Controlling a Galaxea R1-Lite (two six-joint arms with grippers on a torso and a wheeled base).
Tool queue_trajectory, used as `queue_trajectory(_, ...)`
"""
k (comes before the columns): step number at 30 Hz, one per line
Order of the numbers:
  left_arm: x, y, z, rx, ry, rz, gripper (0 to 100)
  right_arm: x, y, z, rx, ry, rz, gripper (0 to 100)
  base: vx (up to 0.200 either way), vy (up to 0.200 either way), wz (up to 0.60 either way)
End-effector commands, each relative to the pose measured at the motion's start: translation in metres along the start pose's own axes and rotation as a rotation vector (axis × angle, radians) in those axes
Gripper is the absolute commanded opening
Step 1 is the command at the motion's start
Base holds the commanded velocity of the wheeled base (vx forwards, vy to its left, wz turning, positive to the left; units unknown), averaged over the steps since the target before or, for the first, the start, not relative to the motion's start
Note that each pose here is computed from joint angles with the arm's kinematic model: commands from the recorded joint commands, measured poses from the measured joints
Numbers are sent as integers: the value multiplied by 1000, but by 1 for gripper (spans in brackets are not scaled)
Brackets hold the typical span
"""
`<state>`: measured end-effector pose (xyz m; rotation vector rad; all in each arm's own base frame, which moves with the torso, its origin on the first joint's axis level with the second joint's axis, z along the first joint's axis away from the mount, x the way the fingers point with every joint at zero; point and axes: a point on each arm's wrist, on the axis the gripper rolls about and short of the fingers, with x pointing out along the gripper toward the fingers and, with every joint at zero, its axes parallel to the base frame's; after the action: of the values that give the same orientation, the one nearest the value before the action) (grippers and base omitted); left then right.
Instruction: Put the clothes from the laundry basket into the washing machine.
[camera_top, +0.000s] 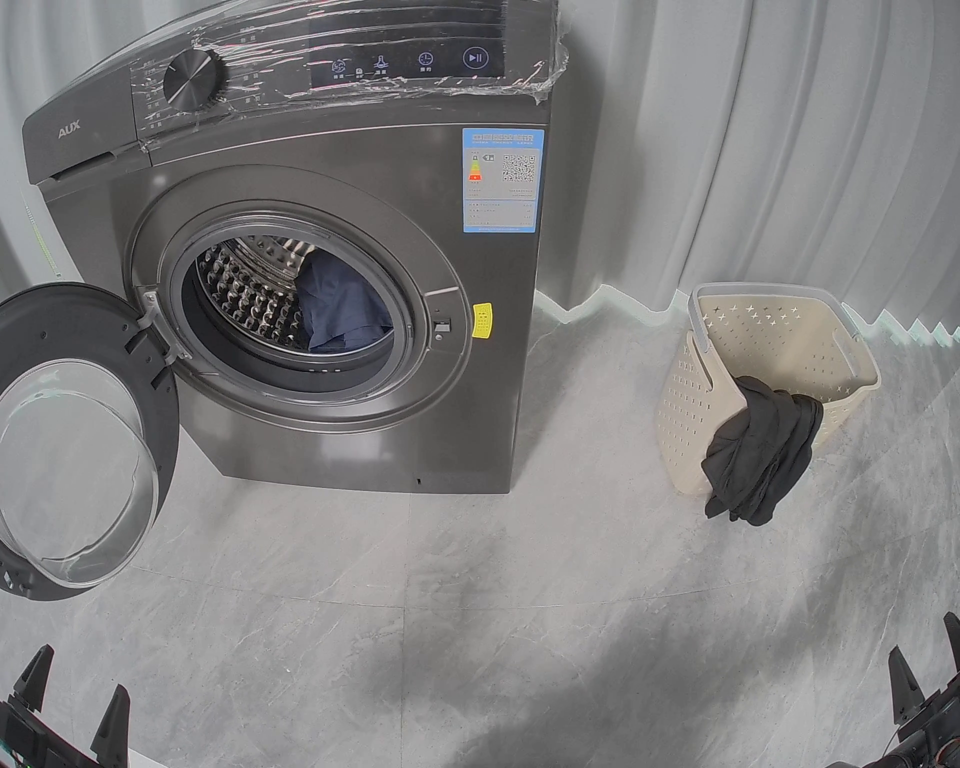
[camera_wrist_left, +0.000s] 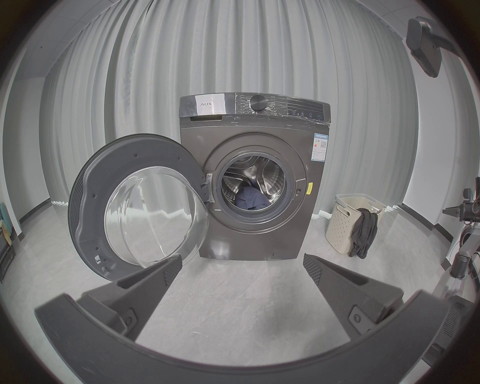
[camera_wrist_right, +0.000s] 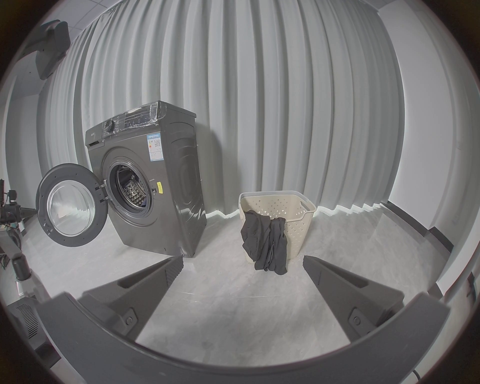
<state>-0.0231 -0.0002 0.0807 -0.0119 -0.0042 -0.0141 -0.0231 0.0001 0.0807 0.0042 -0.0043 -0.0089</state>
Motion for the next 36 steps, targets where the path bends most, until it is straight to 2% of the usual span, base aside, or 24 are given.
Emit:
queue_trajectory(1,0,0,-5,-3,3,3,100,1,0,-4,0,20,0,100,0,0,0)
queue_trajectory(3,0,0,-5,-10,1,3,100,1,0,-4,0,20,0,100,0,0,0)
queue_trajectory(12,0,0,-5,-20,3,8,100,1,0,-4,0,20,0,100,200,0,0)
queue_trajectory(24,0,0,-5,-22,1,9,100,1,0,-4,0,20,0,100,0,0,0)
queue_trajectory(36,0,0,-5,-17,1,9,100,1,0,-4,0,20,0,100,0,-200,0)
